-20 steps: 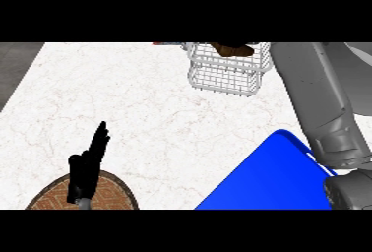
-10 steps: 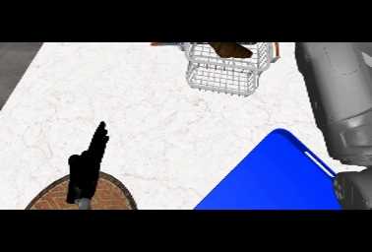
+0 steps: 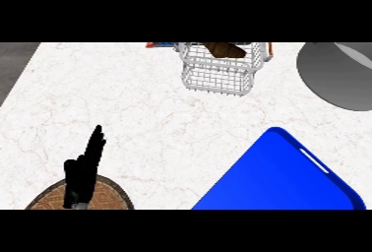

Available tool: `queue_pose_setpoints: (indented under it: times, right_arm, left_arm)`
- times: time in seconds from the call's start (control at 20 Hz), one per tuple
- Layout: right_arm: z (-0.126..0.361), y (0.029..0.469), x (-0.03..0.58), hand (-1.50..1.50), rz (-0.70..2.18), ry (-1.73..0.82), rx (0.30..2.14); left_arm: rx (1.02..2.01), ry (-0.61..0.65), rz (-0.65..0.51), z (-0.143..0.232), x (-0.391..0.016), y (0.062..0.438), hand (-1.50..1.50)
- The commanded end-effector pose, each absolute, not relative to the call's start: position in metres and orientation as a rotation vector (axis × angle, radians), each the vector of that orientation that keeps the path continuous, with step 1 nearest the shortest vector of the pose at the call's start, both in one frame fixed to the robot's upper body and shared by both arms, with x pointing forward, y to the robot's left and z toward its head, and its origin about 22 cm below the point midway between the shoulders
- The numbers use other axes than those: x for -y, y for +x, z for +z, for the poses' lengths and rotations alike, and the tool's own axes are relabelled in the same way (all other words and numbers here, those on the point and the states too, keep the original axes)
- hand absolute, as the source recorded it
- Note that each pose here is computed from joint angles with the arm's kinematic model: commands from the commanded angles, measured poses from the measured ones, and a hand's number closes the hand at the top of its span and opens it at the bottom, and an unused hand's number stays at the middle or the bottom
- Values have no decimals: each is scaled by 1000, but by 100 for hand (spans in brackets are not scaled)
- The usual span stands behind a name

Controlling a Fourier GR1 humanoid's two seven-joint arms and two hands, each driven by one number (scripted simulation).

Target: Pick the croissant from the tray and place it in the tiered basket

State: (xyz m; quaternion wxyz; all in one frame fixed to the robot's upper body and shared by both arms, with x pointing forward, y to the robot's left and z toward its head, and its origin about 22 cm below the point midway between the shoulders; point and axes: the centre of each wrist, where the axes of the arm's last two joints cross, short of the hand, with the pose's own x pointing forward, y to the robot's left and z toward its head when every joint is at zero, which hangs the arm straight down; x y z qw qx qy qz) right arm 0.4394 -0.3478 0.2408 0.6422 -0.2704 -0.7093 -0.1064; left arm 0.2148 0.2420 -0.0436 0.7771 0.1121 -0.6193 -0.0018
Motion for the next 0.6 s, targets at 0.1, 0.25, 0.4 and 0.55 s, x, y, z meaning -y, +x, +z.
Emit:
queue_pose_setpoints:
  times: [0.1, 0.25, 0.4, 0.55]
  right_arm:
    - [265, 381, 455, -150, -297, -617, 1621]
    - [255, 340, 510, -150, -273, -622, 1607]
    - [255, 303, 546, -150, -251, -592, 1621]
    - [245, 283, 572, -150, -255, -561, 1634]
  left_arm:
    - [1291, 257, 2, -46, -259, 219, 0]
    - [1297, 248, 10, -47, -242, 211, 0]
    - [1294, 262, -1, -47, -244, 206, 0]
    - [1308, 220, -25, -36, -246, 206, 0]
